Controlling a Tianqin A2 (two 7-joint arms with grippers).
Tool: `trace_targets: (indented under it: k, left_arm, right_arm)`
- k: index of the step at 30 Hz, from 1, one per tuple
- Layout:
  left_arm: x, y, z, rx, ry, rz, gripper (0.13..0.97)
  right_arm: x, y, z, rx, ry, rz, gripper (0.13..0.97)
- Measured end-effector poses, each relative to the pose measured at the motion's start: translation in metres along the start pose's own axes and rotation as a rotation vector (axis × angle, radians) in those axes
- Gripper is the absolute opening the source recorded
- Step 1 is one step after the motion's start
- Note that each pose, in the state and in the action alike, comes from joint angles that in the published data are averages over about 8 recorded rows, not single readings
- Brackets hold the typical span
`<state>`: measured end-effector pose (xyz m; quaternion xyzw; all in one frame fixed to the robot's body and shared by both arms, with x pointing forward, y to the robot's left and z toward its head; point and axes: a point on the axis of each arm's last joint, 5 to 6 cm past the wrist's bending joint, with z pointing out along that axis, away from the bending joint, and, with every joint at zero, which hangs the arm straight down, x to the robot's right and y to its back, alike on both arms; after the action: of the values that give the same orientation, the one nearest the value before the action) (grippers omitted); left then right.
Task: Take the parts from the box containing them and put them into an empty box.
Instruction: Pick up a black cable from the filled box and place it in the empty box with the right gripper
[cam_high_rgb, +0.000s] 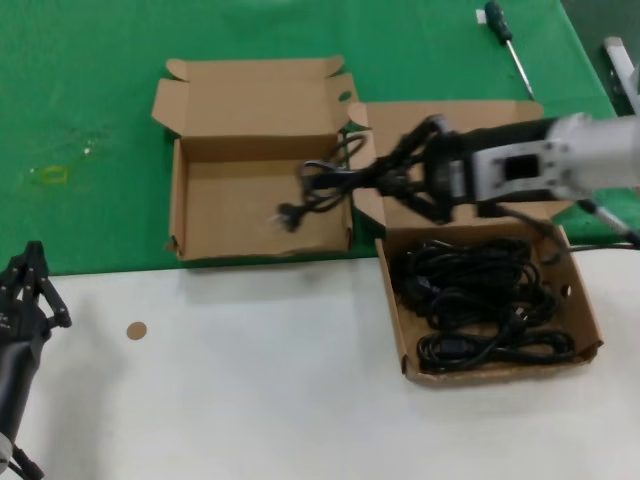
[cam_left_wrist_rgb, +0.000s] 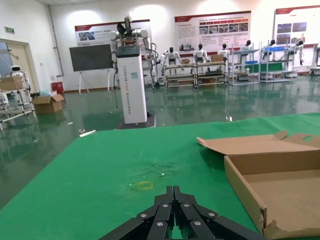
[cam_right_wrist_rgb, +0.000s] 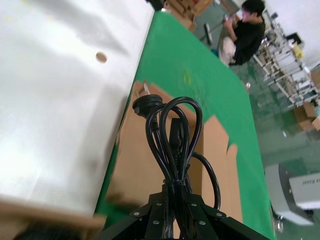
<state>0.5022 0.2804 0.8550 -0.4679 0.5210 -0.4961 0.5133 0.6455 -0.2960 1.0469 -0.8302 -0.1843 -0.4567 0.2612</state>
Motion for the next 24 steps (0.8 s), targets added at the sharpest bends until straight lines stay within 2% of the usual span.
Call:
trace_targets:
  k: [6, 11, 17, 24]
  left_arm:
    - [0.0, 0.0, 0.0, 0.0, 0.0, 0.0, 0.152]
    - [0.0, 0.0, 0.0, 0.0, 0.0, 0.0, 0.152]
    - [0.0, 0.0, 0.0, 0.0, 0.0, 0.0, 0.152]
    - [0.0, 0.0, 0.0, 0.0, 0.0, 0.0, 0.152]
  right_arm:
    - [-0.002, -0.023, 0.041, 0.034, 0.027, -0.023, 0.182]
    - [-0.004, -0.033, 0.072, 0.05, 0.048, -0.048, 0.182]
    - [-0.006, -0.038, 0.103, 0.059, 0.067, -0.075, 0.182]
    - [-0.007, -0.033, 0.125, 0.046, 0.077, -0.094, 0.182]
